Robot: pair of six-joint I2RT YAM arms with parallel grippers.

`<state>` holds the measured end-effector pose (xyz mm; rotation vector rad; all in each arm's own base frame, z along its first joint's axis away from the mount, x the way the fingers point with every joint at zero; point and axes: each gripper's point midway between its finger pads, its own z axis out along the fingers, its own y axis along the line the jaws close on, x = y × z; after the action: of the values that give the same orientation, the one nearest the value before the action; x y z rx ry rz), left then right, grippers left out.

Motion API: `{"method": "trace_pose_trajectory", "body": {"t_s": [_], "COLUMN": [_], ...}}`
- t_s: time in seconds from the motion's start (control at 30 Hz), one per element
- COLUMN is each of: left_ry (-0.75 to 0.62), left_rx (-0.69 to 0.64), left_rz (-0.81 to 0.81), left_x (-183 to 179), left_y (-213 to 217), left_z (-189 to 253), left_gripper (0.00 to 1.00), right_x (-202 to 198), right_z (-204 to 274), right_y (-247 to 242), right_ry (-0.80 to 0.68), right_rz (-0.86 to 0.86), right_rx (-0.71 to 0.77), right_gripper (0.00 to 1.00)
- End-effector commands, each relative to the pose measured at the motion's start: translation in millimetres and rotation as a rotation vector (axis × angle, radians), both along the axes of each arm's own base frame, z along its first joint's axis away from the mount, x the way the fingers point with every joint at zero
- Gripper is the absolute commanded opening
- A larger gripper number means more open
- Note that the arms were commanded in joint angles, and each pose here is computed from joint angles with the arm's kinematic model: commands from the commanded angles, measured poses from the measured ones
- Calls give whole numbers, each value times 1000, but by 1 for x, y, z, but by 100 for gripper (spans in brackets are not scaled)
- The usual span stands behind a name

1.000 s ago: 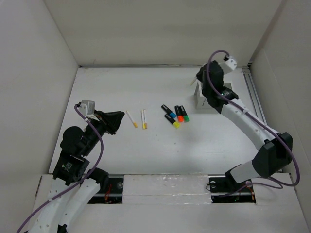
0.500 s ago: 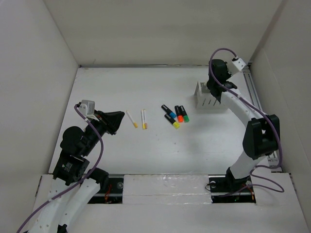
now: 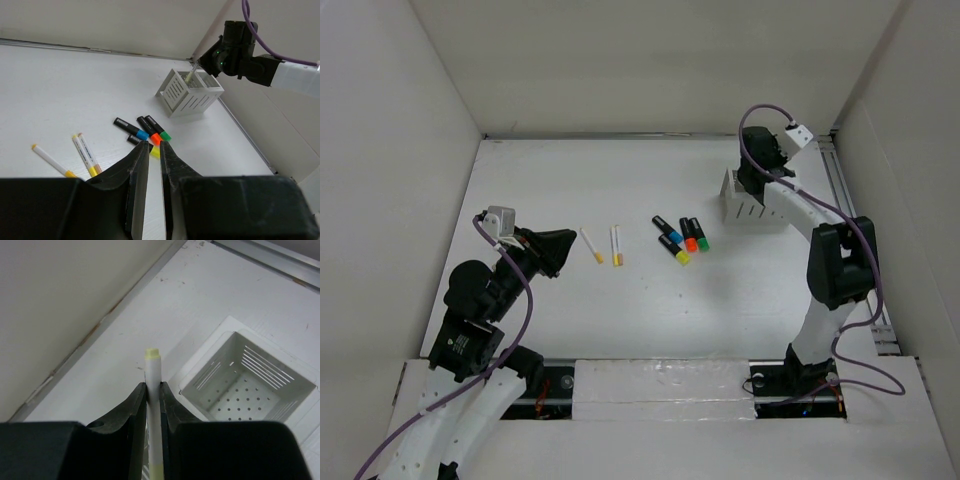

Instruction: Organize the desk

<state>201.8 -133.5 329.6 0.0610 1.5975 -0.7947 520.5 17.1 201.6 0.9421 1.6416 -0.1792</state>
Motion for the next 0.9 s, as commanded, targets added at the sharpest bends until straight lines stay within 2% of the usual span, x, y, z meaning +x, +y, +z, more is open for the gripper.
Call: {"method": "trace_pose_trajectory", "body": {"t_s": [0.0, 0.13, 0.33, 0.57, 0.7, 0.73, 0.77, 0.83, 0.87], "left_ry": [-38, -36, -40, -41, -40, -40, -39, -33, -25], "left_rx": [-21, -20, -22, -24, -23, -25, -25, -35, -42], "left_rz": [-9, -11, -11, -10, -6, -5, -3, 19, 31], "left_x": [-2, -2, -3, -3, -3, -3, -3, -1, 0], "left_y": [-1, -1, -1, -1, 0, 0, 0, 3, 5], "left_z": [12, 12, 13, 13, 13, 13, 13, 14, 13], "left_gripper": [12, 12, 12, 12, 12, 12, 12, 13, 13], "right_x": [0, -5, -11, -18, -25, -27, -29, -32, -36], "right_z": [3, 4, 4, 20, 37, 40, 45, 50, 53], "right_y": [-10, -10, 5, 25, 43, 52, 61, 84, 114], "right_ry": [3, -22, -28, -81, -112, -120, -132, -147, -156], "right_rz": [-50, -61, -56, -24, 27, 48, 91, 180, 286], "right_rx": [-32, -41, -68, -64, -44, -35, -9, 33, 69], "right_gripper": [0, 0, 11, 34, 42, 42, 36, 24, 13]}}
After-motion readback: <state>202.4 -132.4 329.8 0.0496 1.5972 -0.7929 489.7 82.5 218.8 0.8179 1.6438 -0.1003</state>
